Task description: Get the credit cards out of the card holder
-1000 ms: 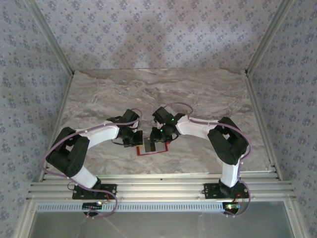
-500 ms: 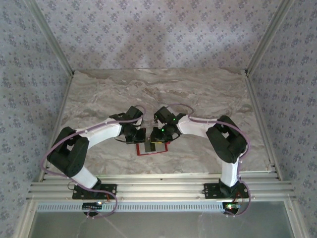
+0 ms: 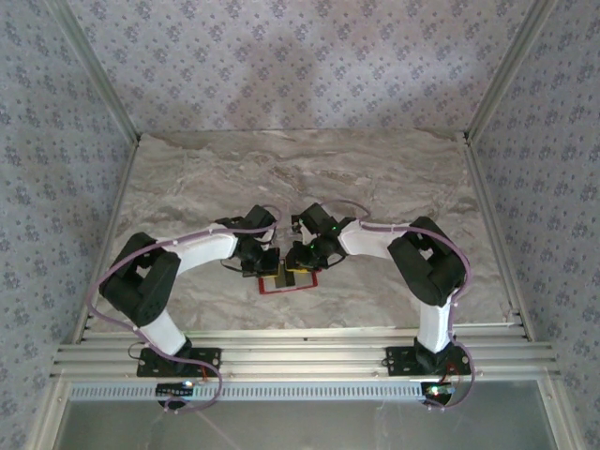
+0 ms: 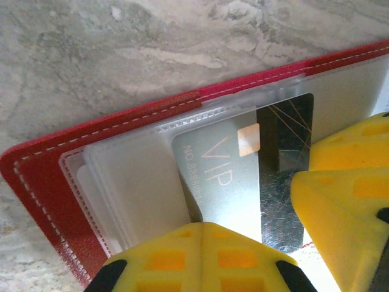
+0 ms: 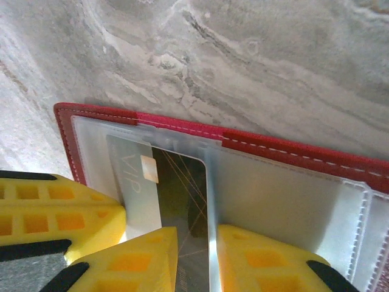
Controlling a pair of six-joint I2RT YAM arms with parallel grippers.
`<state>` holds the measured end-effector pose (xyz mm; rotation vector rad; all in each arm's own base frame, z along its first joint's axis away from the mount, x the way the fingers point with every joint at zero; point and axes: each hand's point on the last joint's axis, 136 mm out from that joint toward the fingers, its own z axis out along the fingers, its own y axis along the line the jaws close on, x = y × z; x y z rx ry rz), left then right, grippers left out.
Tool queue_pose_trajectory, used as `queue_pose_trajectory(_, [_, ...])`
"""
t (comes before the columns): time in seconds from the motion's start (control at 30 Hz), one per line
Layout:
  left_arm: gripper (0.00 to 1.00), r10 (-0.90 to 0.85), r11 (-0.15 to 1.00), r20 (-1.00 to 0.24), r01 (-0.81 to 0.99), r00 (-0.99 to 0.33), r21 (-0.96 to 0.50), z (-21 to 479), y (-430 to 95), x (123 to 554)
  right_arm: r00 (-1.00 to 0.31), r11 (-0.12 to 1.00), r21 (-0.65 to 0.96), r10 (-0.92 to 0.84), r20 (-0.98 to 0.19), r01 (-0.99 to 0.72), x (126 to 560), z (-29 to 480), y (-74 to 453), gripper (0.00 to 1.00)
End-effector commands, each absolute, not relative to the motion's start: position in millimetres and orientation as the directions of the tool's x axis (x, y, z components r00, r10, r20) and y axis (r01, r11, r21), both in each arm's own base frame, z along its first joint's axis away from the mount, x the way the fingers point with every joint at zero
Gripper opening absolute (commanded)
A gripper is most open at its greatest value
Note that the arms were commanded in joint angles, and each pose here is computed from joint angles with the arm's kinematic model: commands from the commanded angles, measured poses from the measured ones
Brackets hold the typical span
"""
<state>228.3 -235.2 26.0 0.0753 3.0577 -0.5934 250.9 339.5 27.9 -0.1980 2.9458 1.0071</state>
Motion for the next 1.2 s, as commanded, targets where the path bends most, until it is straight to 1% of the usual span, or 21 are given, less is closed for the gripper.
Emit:
queue_pose_trajectory(0.0, [0.00,0.051,0.948,0.031,0.039,-0.998,-0.317,5,-224,214,-0.994,0.744,0.661,-0.109,-0.020,-0.095,246,22,344,0.25])
queue_pose_trajectory(0.3, [0.00,0.052,0.945,0.025,0.041,-0.998,-0.323,7,-225,214,-0.993,0.652,0.753,-0.114,-0.012,-0.084,245,28,352,0.24])
queue_pose_trajectory(0.4, [0.00,0.051,0.945,0.024,0.040,-0.998,-0.325,8,-225,214,-0.994,0.638,0.765,-0.111,-0.023,-0.089,246,33,352,0.20])
queue_pose_trajectory(0.57, [0.00,0.048,0.946,0.020,0.039,-0.999,-0.321,9,-224,214,-0.994,0.664,0.741,-0.104,-0.040,-0.099,248,34,344,0.13])
queue_pose_trajectory(0.77, [0.00,0.046,0.951,0.004,0.043,-0.999,-0.308,14,-220,215,-0.995,0.715,0.692,-0.089,-0.054,-0.102,250,33,328,0.11])
queue_pose_trajectory(0.93, [0.00,0.046,0.952,0.001,0.044,-0.999,-0.302,15,-218,214,-0.993,0.778,0.616,-0.098,-0.071,-0.121,252,33,307,0.11])
queue_pose_trajectory(1.17, [0.00,0.047,0.953,-0.010,0.048,-0.999,-0.298,18,-217,215,-0.993,0.811,0.573,-0.091,-0.076,-0.118,253,39,291,0.10])
